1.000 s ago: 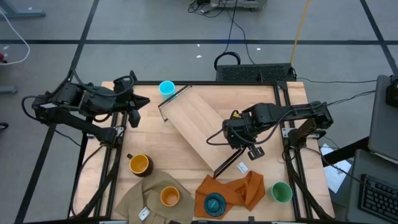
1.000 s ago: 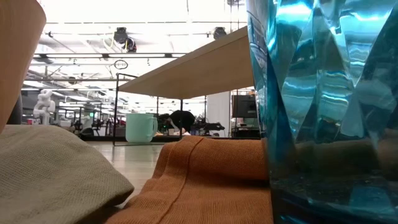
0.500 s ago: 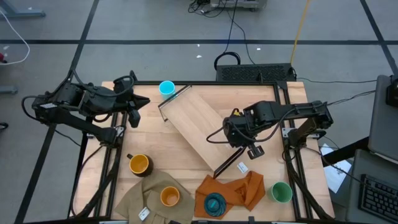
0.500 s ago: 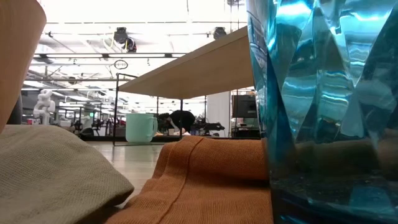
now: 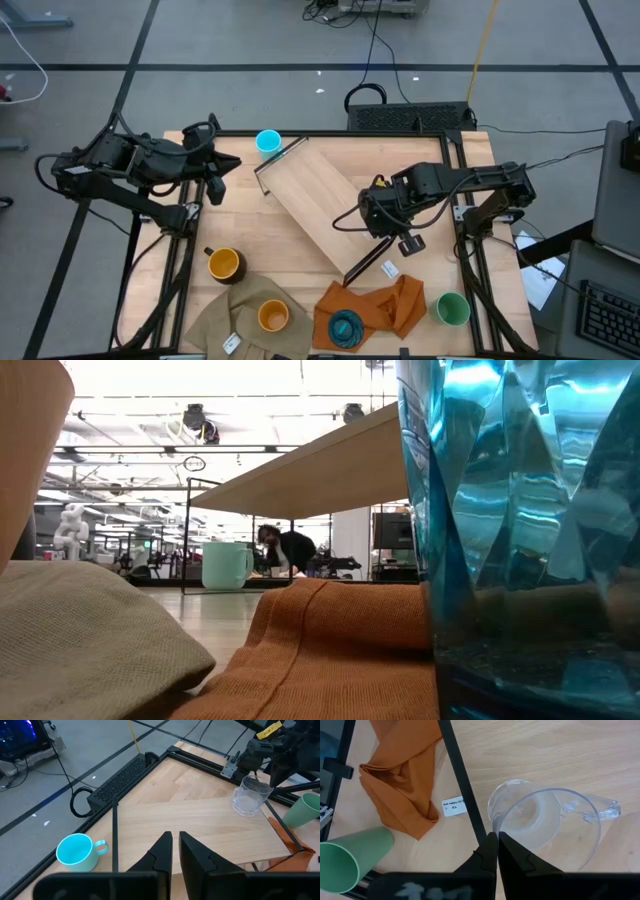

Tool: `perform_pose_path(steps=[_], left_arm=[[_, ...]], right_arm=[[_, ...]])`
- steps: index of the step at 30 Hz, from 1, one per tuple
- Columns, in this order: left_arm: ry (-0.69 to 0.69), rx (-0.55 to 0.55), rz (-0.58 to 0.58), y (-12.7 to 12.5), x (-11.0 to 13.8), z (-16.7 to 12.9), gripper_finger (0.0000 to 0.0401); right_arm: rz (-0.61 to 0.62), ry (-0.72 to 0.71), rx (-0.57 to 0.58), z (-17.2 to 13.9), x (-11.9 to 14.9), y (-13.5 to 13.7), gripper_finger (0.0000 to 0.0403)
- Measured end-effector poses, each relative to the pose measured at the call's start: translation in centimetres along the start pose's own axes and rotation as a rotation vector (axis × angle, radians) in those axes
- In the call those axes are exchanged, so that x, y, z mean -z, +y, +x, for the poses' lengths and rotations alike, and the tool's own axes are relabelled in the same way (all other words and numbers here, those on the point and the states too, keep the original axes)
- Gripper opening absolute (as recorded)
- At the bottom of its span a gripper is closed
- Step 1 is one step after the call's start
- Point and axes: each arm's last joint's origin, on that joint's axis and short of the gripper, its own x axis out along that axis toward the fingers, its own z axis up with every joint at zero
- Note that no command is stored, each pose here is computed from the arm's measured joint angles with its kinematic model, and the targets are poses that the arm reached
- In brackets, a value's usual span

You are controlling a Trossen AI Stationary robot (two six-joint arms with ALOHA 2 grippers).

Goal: Stack small to large cups/mugs on shelf
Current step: Put the transparent mug on the shelf, then put the yellow cup on the shelf

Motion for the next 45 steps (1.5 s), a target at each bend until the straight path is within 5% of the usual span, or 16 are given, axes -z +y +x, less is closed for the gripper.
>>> perform_pose_path(steps=[35,45], left_arm=[[0.013,0.025,-0.001,-0.1,0.0,0.0,0.0033],[0.123,0.223,-0.049,-0.6,0.3,-0.1,0.0033]], right_arm=[[0.034,-0.032,0.032,-1.2,1.0,-0.4,0.0079],[0.210,-0.308,0.095,-5.0,2.8,-0.8,0.0096]])
